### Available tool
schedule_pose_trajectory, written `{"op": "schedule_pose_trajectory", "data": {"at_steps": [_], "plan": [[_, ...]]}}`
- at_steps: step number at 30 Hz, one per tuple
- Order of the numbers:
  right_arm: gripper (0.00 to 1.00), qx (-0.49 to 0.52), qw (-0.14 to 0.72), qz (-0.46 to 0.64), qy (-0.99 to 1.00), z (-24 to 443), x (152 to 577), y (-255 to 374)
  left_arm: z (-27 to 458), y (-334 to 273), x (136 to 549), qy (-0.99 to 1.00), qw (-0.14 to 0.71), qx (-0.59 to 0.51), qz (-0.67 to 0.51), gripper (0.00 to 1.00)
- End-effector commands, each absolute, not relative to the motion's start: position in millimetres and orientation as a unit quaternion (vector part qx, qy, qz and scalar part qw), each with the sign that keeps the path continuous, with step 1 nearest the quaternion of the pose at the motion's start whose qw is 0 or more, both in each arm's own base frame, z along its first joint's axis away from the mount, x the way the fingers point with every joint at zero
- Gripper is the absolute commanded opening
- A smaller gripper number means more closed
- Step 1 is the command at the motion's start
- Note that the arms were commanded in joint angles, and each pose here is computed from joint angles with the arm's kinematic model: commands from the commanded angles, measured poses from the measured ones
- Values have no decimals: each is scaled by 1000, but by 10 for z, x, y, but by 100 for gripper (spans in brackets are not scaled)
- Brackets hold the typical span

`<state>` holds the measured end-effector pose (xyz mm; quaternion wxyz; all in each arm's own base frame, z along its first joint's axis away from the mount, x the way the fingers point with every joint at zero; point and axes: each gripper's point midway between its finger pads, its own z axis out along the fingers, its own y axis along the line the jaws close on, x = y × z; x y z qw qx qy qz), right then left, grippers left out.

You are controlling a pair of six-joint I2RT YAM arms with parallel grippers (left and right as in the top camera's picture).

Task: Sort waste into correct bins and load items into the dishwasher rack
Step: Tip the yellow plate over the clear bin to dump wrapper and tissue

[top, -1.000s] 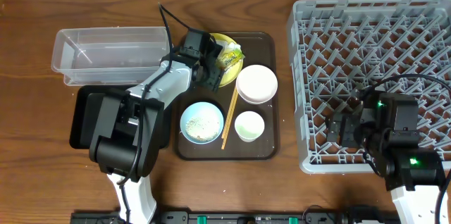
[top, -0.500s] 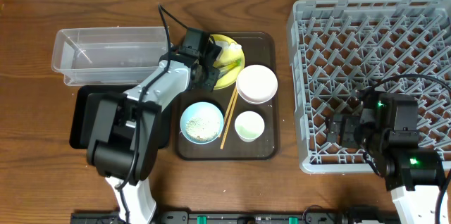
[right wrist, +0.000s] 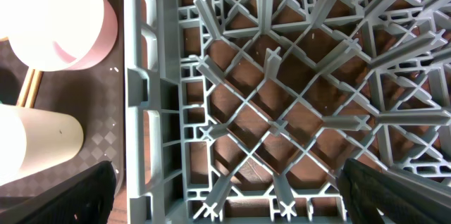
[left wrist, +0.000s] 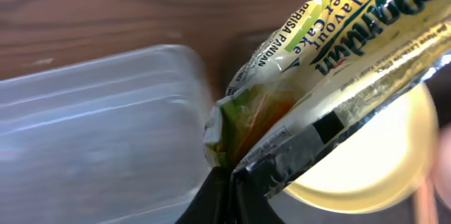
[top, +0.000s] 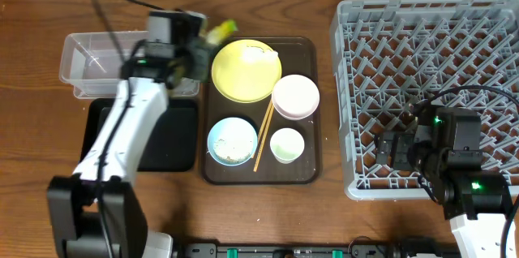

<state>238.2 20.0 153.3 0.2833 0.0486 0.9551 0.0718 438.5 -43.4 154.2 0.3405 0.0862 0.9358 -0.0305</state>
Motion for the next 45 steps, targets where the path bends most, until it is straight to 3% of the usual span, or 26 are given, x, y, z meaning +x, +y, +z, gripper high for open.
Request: {"op": "schedule_pose_trajectory", "data": {"at_steps": [1,6,8,10,14,21,27,38,45], "plan": [[99,50,295,74,951,1629,2420,186,1604,-105,4419,936,349,47,-10,11],[99,50,295,74,951,1628,2418,187,1447,237,4427,943,332,11,2,11],[99,50,295,74,951,1628,2419,187,1380,329,4426,946,324,1,5,17],[99,50,295,74,951,1628,2419,186,1354,372,4424,947,321,-4,6,40],[99,50,295,74,951,1629,2420,186,1372,363,4441,945,326,-3,5,44],[99,50,295,74,951,1629,2420,186,1428,-294,4440,936,331,63,-101,46],[99,50,296,74,951,1629,2420,186,1507,-943,4447,915,352,166,-110,73],[99,50,296,74,951,1630,2421,186,1973,-1456,4792,887,398,197,-131,75],[99,50,296,74,951,1629,2420,186,1536,-1548,4986,899,369,196,-132,82]]}}
